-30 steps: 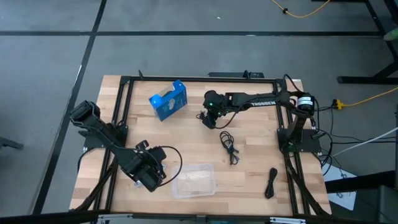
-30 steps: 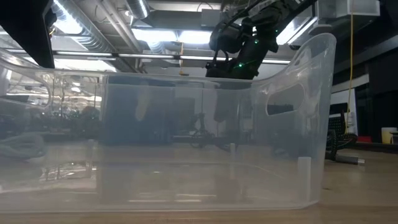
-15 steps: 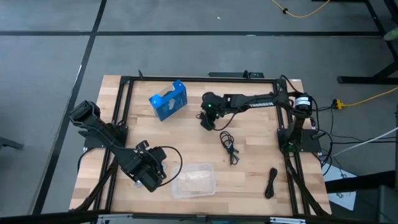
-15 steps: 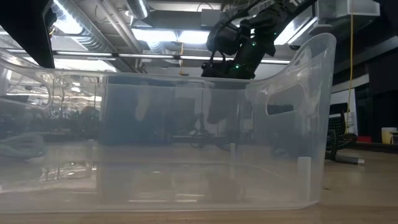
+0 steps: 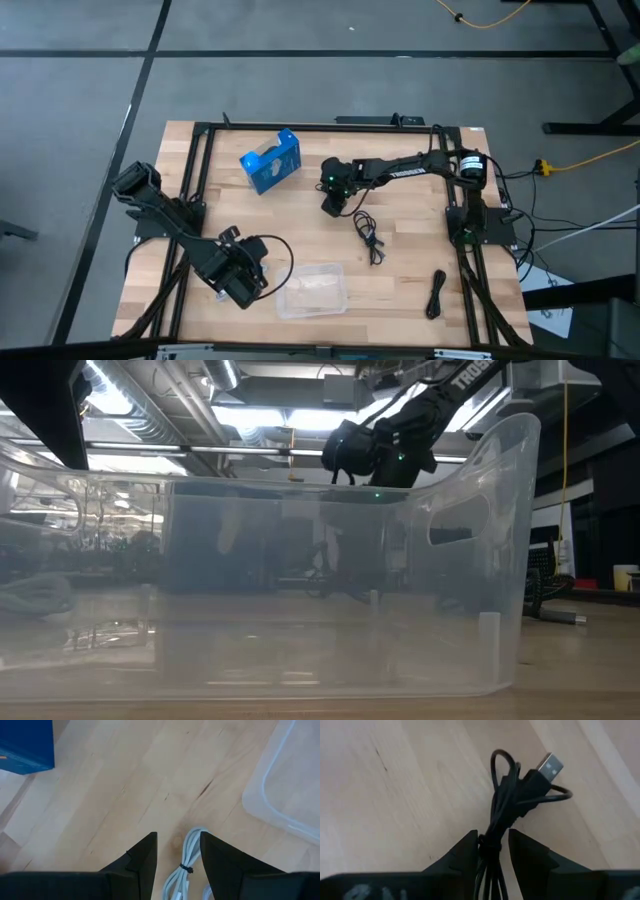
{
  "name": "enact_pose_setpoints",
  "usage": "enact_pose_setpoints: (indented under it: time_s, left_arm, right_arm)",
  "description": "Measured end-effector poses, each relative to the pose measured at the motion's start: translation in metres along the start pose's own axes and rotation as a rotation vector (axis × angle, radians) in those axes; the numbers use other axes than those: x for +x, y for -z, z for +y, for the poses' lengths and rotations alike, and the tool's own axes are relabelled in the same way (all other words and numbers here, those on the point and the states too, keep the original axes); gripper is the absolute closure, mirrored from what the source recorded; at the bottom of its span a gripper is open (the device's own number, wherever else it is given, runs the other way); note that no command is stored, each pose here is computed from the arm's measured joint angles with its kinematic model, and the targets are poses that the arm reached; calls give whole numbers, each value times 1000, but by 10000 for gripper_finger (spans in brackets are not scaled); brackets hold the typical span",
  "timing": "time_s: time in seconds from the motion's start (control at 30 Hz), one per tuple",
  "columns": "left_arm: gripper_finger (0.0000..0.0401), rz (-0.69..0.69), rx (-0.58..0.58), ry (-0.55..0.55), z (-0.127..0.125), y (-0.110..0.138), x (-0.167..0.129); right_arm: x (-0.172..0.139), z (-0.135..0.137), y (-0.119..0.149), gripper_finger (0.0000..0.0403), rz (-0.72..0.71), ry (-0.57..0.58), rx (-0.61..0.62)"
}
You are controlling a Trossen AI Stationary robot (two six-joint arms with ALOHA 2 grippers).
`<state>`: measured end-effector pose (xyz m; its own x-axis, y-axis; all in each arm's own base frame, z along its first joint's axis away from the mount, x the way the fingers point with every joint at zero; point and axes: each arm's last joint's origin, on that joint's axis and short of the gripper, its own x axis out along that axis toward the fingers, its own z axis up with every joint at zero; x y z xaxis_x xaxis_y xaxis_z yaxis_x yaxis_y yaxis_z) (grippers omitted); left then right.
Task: Pick and place USB-C Cables
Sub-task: Put the top black charger cable into the transparent bin
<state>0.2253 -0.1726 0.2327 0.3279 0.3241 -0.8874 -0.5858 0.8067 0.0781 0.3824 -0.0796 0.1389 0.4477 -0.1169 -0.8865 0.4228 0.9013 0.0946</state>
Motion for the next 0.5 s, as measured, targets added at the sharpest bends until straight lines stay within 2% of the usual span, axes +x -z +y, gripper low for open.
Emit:
enact_pose_setpoints:
  time_s: [0.2,0.37,0.5]
  left_arm:
    - [258,-4,-7,14,-1,0,0]
    - [258,-4,-7,13,-1,0,0]
    - [258,125,118,74,-5,7,-3]
  right_arm:
    - [6,0,2,291,9,2,-26]
    - [6,0,1,322,3,1,-50]
    - [6,0,0,355,-4,0,-55]
